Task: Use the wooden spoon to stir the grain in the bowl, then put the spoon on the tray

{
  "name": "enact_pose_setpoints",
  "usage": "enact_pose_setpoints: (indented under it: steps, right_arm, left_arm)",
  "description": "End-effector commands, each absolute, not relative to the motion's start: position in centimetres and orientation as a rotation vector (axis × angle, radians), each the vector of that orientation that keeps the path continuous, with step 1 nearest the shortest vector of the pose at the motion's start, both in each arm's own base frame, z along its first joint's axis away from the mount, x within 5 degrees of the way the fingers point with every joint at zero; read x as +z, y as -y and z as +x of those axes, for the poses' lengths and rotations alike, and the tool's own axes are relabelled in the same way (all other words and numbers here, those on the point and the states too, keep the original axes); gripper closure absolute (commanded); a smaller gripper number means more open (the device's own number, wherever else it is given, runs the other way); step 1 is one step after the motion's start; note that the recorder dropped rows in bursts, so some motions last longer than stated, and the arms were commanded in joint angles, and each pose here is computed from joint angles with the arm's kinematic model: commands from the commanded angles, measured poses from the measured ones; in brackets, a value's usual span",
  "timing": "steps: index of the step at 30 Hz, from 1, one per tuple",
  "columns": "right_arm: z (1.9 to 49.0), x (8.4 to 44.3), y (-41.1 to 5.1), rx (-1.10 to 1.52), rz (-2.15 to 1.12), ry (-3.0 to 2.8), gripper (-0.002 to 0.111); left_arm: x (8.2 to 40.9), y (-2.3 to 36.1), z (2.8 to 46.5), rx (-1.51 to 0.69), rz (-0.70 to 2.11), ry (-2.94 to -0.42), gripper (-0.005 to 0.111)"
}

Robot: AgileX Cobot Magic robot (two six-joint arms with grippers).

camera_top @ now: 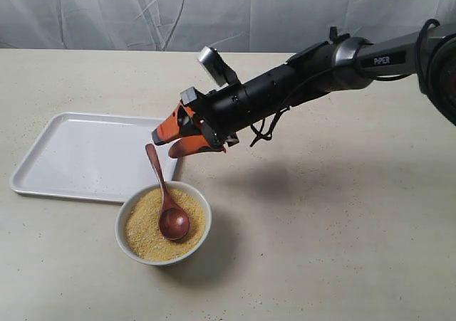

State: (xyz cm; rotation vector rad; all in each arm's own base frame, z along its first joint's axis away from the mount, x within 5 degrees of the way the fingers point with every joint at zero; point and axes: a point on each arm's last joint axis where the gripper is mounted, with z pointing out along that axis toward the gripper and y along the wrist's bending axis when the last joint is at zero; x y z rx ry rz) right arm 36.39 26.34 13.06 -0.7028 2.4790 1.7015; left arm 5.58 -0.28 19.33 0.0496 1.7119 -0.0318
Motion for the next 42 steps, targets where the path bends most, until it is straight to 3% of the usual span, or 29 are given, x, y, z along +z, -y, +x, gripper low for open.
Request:
enact_pose_setpoints:
  steps: [1,14,16,21,26,31,37,42]
  right_arm:
    - [36.6,12.3,-27.5,1.687,-0.716,-2.464,0.050]
    - [35.6,9.7,-29.7,1.761,-0.635,-2.496,0.053]
    - [35.7,9.6,-29.7,1.744,-0.628,-2.499,0.063]
    - [36.4,9.6,-29.6,1.718,-0.540,-2.489,0.109]
    - [37.3,10.9,-29.2,1.822,-0.397,-2.406,0.108]
    - [38.2,15.1,-28.7,1.881,-0.374,-2.212,0.108]
    - [36.2,20.5,-27.7,1.483,-0.615,-2.025,0.109]
    - [32.2,21.6,-28.0,1.139,-0.886,-1.914,0.109]
  left_arm:
    - [19.4,0.3,5.6,-0.032,0.050,-1.699,0.107]
    - [19.4,0.3,5.6,-0.032,0.050,-1.699,0.107]
    - [19.4,0.3,5.6,-0.032,0.050,-1.699,0.107]
    - [19.4,0.3,5.6,-0.032,0.050,-1.699,0.107]
    - [19.4,0.3,5.6,-0.032,0.050,-1.699,0.107]
    - [19.4,0.3,5.6,-0.032,0.050,-1.699,0.107]
    - [19.4,0.3,5.6,-0.032,0.050,-1.699,0.107]
    - [19.4,0.3,5.6,-0.032,0.050,-1.699,0.107]
